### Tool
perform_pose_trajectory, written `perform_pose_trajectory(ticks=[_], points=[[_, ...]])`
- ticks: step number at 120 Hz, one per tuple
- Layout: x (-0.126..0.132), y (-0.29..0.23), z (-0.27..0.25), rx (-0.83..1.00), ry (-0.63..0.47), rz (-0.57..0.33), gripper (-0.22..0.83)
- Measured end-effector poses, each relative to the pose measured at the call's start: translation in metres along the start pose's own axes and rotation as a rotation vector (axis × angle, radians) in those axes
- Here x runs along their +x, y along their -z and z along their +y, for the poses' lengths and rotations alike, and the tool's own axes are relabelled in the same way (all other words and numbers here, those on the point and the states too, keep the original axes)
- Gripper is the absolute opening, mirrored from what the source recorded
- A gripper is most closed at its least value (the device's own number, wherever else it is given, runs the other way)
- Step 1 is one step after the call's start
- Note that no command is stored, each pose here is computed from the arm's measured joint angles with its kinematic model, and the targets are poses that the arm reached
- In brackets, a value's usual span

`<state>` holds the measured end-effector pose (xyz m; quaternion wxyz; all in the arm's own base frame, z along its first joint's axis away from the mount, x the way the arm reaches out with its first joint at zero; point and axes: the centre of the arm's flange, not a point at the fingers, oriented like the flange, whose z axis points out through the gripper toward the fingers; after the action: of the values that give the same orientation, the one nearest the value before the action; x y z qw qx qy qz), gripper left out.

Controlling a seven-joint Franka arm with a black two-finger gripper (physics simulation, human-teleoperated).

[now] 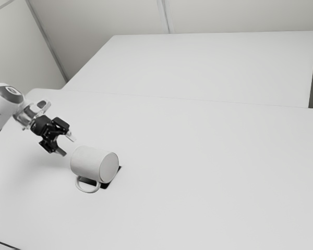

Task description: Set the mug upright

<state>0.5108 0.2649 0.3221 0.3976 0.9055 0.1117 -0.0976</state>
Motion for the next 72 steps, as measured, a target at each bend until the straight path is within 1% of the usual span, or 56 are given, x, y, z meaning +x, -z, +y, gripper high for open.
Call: perform_pose_trajectory(ticks=[26,46,56,60,63,72], points=[[0.012,-0.024,-0.009,-0.106,-0.041,0.016,0.62],[0.005,-0.054,-0.020,-0.210,-0.019,0.016,0.62],[0.004,-0.060,-0.020,-0.242,-0.015,0.025,0.61],[0.005,-0.060,-0.019,-0.248,-0.017,0.029,0.59],[0.005,-0.060,-0.019,-0.250,-0.019,0.031,0.56],[0.007,-0.060,-0.015,-0.255,-0.027,0.034,0.41]])
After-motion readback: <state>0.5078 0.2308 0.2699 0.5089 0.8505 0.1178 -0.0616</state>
